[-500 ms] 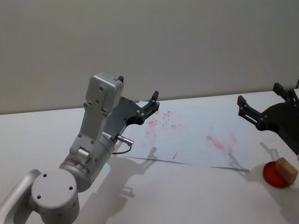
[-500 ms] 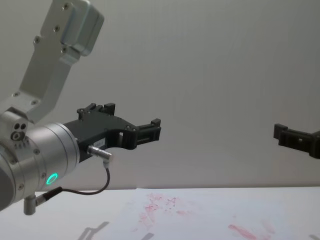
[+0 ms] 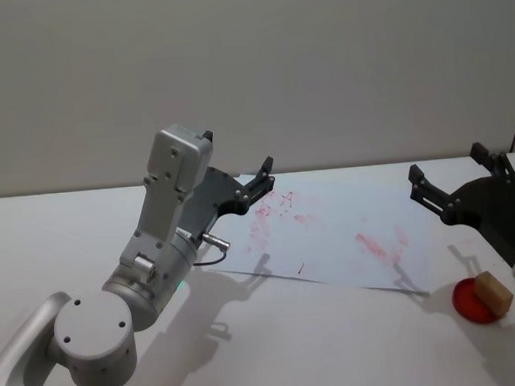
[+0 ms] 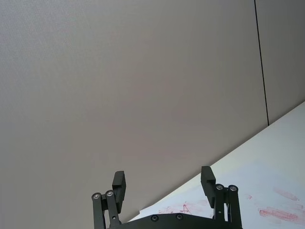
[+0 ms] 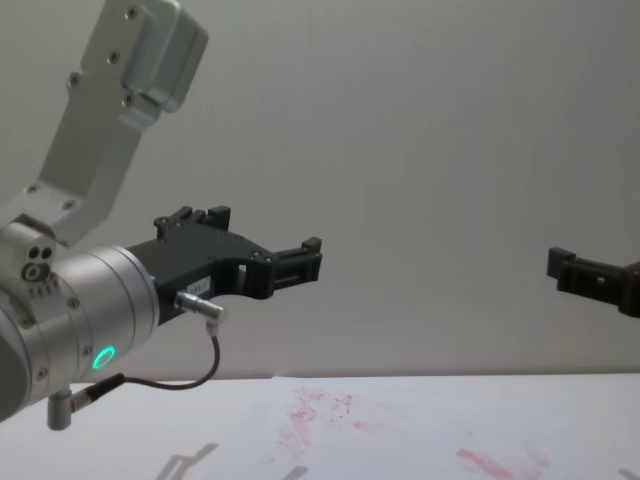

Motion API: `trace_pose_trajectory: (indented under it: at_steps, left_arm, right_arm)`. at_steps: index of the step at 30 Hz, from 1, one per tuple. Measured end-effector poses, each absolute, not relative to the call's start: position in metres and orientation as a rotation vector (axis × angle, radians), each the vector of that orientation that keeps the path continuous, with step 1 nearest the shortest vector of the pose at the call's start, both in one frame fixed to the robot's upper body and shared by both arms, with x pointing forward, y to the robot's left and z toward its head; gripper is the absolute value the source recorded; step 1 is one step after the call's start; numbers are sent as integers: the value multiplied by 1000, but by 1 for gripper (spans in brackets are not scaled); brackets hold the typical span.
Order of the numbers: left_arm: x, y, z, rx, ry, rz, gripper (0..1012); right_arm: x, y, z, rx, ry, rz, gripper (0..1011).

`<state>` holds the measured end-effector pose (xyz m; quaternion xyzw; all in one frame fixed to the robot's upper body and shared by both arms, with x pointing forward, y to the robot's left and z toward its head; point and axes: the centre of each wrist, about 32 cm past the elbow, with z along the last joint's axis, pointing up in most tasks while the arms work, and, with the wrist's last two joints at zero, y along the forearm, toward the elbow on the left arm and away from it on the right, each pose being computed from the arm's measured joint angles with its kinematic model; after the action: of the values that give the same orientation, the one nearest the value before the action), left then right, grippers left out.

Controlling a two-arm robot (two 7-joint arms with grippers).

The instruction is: Use the one hand to pick up the stamp and affix it onto the A4 paper.

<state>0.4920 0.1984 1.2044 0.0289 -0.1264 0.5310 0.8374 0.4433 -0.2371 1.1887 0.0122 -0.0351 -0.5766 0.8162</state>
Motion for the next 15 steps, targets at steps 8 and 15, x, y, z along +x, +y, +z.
trace_pose_trajectory:
  at_steps: [8,15]
  left_arm:
    - [492,198,1204,61,-268,1124,1001]
    - [492,198,1204,61,-268,1124,1001]
  right_arm:
    - [443,-237,1189,26,-75,-1230,1001]
    - [443,-237,1189,26,-75,-1230,1001]
